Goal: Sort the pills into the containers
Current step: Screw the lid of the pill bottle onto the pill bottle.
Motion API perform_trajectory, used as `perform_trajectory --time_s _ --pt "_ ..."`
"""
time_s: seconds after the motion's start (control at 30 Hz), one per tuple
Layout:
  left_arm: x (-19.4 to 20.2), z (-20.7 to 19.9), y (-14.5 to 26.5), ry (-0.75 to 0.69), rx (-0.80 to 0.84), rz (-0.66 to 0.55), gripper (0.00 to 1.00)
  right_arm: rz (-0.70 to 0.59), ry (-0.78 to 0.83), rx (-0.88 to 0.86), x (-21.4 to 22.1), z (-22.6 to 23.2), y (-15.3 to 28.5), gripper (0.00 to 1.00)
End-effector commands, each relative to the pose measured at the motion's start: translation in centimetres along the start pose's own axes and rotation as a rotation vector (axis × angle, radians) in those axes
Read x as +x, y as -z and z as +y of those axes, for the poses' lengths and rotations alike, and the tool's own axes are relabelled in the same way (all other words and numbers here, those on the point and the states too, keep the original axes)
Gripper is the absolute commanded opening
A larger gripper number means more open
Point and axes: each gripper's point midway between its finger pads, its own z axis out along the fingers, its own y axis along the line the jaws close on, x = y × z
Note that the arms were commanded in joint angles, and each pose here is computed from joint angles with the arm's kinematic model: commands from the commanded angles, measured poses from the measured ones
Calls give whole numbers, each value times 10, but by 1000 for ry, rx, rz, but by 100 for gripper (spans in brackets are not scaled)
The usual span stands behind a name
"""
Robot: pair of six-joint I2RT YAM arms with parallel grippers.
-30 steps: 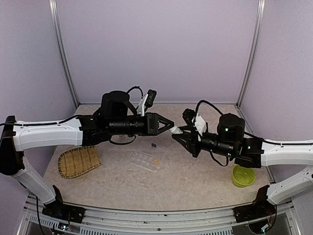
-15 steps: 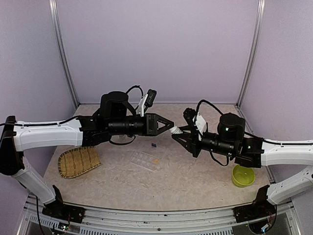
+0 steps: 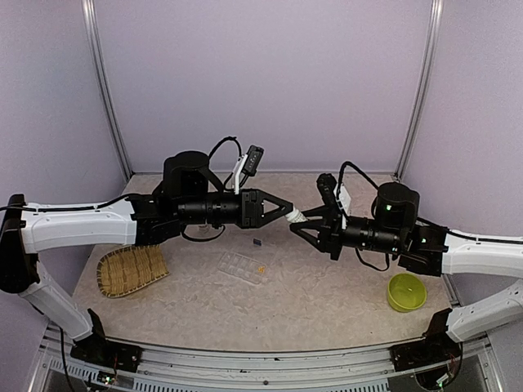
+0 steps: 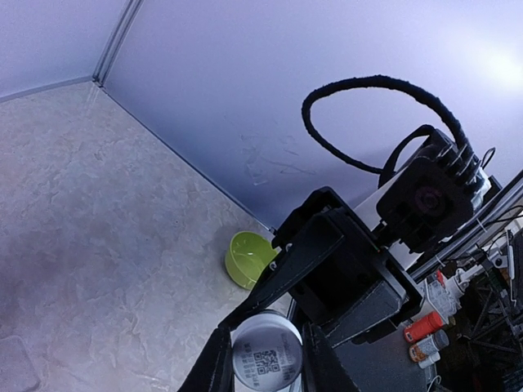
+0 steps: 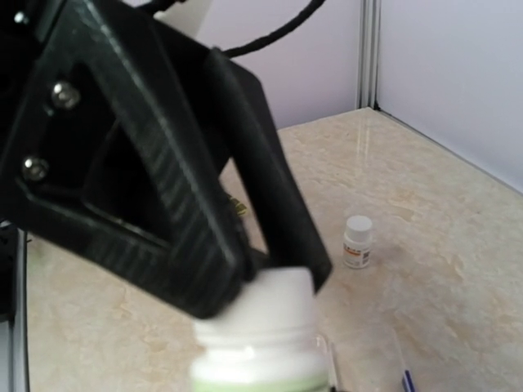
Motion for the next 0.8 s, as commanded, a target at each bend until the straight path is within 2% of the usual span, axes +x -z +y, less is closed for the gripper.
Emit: perform_trajectory --time_s 0.0,0.13,0.33,0.5,0.77 --pt "6 -19 0 -19 68 14 0 -42 -2 -56 -13 10 0 16" --pt "0 -9 4 -3 23 -14 0 -25 8 -22 -10 4 -2 53" --pt "-8 9 8 9 -42 -37 0 7 29 33 -4 -5 1 99" --pt "-13 37 0 -39 -148 -24 0 49 30 123 2 -19 8 100" --pt "-17 118 -18 -107 -377 17 0 83 -13 364 13 -56 35 100"
